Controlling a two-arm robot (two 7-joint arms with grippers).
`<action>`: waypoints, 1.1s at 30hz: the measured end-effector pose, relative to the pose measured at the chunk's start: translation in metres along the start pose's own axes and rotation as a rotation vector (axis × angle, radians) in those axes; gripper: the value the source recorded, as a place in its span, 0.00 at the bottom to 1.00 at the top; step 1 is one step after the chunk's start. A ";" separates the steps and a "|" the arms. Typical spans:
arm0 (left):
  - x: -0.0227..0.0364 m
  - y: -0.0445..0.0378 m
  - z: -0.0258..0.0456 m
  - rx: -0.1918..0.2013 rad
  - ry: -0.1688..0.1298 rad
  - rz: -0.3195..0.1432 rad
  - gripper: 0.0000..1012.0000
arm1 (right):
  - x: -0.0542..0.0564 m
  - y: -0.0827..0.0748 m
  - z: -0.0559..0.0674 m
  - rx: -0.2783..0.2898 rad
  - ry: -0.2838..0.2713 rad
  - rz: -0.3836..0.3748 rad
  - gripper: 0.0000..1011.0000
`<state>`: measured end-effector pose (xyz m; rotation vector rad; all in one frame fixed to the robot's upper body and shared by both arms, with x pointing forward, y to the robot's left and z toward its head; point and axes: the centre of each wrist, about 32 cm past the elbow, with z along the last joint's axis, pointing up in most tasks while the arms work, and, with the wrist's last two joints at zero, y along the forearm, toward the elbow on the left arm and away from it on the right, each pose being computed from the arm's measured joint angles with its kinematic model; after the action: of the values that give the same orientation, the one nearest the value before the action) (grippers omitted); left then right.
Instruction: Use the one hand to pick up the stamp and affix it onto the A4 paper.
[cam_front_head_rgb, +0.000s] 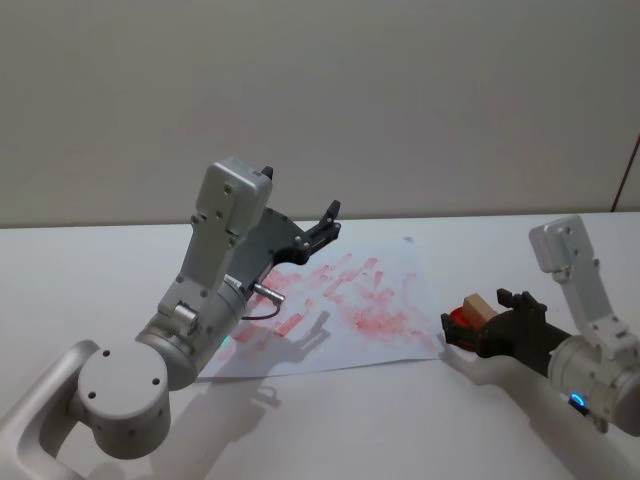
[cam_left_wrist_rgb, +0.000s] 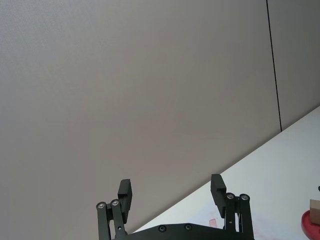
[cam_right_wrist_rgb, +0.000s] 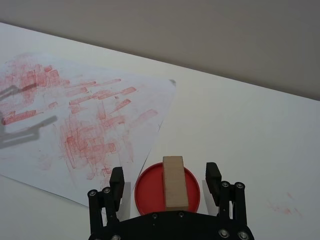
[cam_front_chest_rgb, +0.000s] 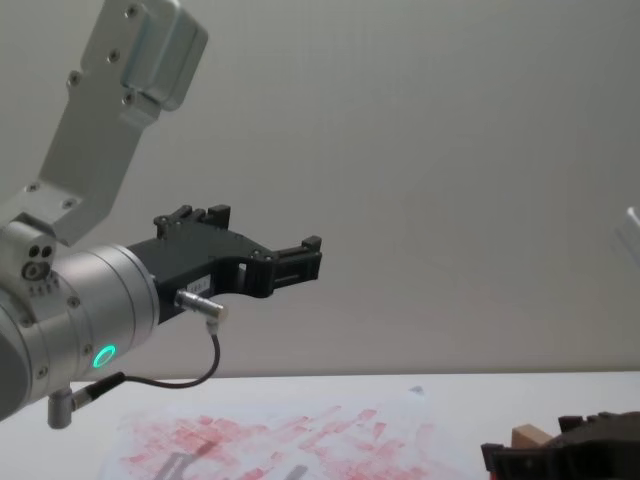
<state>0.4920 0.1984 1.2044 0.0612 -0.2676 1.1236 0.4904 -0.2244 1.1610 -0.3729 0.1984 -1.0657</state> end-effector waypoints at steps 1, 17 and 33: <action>0.0000 0.0000 0.0000 0.000 0.000 0.000 0.99 | 0.000 0.001 0.000 -0.002 0.000 0.001 0.99; 0.0000 0.0000 0.0000 0.000 0.000 0.000 0.99 | 0.000 0.008 0.002 -0.021 -0.009 0.011 0.55; 0.0000 0.0000 0.0000 0.000 0.000 0.000 0.99 | 0.000 0.009 0.002 -0.024 -0.013 0.015 0.22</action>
<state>0.4920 0.1984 1.2044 0.0612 -0.2676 1.1237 0.4984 -0.2200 1.1595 -0.3991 0.2025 -1.0469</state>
